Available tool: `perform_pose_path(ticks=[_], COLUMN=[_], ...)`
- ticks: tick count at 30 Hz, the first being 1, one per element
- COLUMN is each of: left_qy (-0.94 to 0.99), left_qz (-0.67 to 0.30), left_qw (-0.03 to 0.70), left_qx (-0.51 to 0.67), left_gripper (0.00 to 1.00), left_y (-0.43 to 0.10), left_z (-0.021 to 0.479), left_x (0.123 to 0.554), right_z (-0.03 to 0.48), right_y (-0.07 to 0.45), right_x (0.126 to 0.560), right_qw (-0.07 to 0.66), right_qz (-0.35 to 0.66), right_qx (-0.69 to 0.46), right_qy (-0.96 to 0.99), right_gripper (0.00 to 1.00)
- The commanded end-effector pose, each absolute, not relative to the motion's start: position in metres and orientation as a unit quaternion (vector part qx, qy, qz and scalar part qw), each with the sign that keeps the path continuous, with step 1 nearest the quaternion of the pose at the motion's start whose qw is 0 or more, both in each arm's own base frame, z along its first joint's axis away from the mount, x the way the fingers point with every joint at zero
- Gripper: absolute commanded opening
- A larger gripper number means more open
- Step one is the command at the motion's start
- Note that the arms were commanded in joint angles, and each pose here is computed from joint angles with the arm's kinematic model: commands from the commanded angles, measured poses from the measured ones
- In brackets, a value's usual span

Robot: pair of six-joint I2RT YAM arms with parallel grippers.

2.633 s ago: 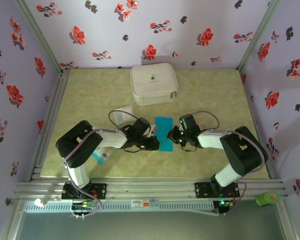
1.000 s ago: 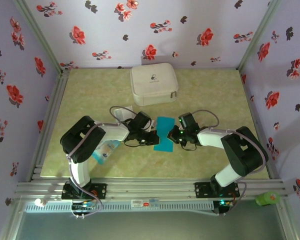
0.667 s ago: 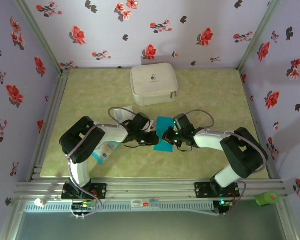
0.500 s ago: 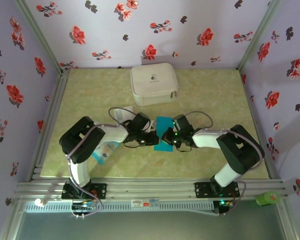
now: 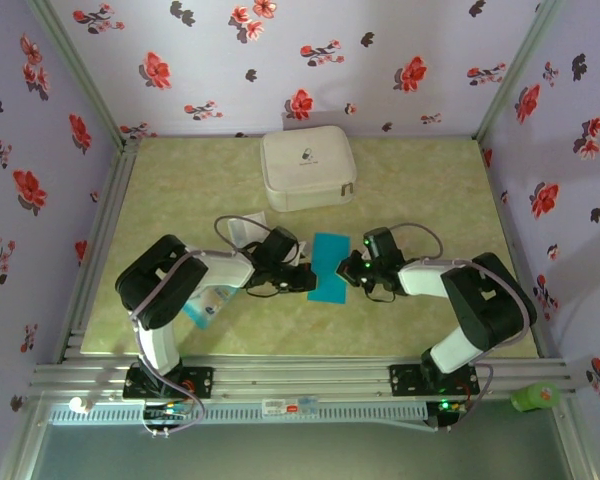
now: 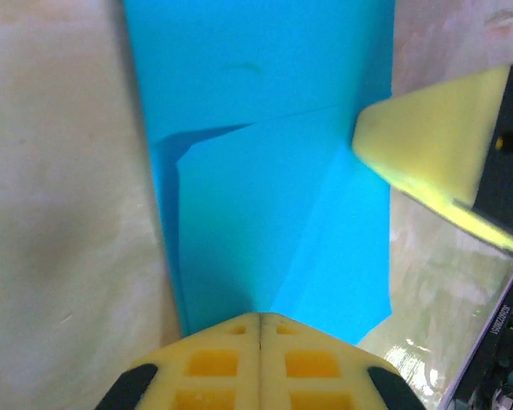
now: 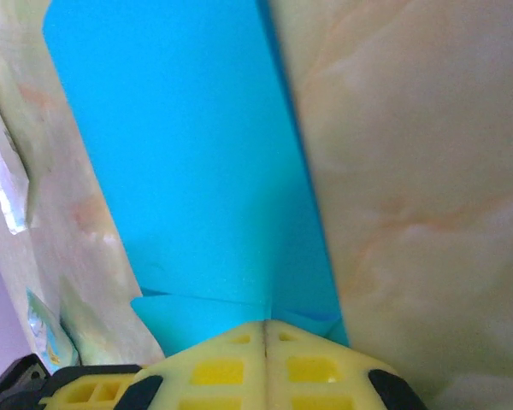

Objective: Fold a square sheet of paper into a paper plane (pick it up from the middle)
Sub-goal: Fold the triangle a second time at the center of the table.

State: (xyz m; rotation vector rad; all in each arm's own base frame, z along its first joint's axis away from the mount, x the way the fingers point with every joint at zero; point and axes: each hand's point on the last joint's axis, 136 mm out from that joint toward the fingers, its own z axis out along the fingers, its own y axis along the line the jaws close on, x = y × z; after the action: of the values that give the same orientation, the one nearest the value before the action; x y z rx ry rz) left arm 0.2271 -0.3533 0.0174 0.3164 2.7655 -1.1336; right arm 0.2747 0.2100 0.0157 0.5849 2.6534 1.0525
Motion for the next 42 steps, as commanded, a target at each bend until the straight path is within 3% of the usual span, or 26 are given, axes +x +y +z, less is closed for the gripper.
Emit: perform_pose_path(ticks=[1, 9, 18, 22, 30, 42], left_qy=[0.937, 0.934, 0.933, 0.934, 0.933, 0.915], left_qz=[-0.332, -0.337, -0.341, -0.339, -0.342, -0.369], left_qw=[0.044, 0.055, 0.050, 0.050, 0.055, 0.126], left_qx=[0.097, 0.103, 0.101, 0.104, 0.104, 0.102], left_gripper=[0.00, 0.00, 0.00, 0.00, 0.00, 0.02], left_y=[-0.331, -0.333, -0.336, -0.337, -0.337, -0.366], left_z=[-0.005, 0.001, -0.002, -0.003, -0.001, 0.071], left_x=[0.212, 0.215, 0.215, 0.216, 0.217, 0.246], right_z=[0.000, 0.030, 0.047, 0.035, -0.009, -0.026], right_y=[0.179, 0.181, 0.193, 0.215, 0.178, 0.178], right_x=[0.281, 0.297, 0.292, 0.283, 0.279, 0.266], right_qw=[0.142, 0.180, 0.164, 0.126, 0.120, 0.097], right_qz=[0.323, 0.363, 0.376, 0.360, 0.290, 0.293], right_qx=[0.238, 0.234, 0.198, 0.159, 0.230, 0.233], right_qy=[0.905, 0.884, 0.890, 0.911, 0.921, 0.922], right_gripper=[0.06, 0.10, 0.08, 0.04, 0.00, 0.00])
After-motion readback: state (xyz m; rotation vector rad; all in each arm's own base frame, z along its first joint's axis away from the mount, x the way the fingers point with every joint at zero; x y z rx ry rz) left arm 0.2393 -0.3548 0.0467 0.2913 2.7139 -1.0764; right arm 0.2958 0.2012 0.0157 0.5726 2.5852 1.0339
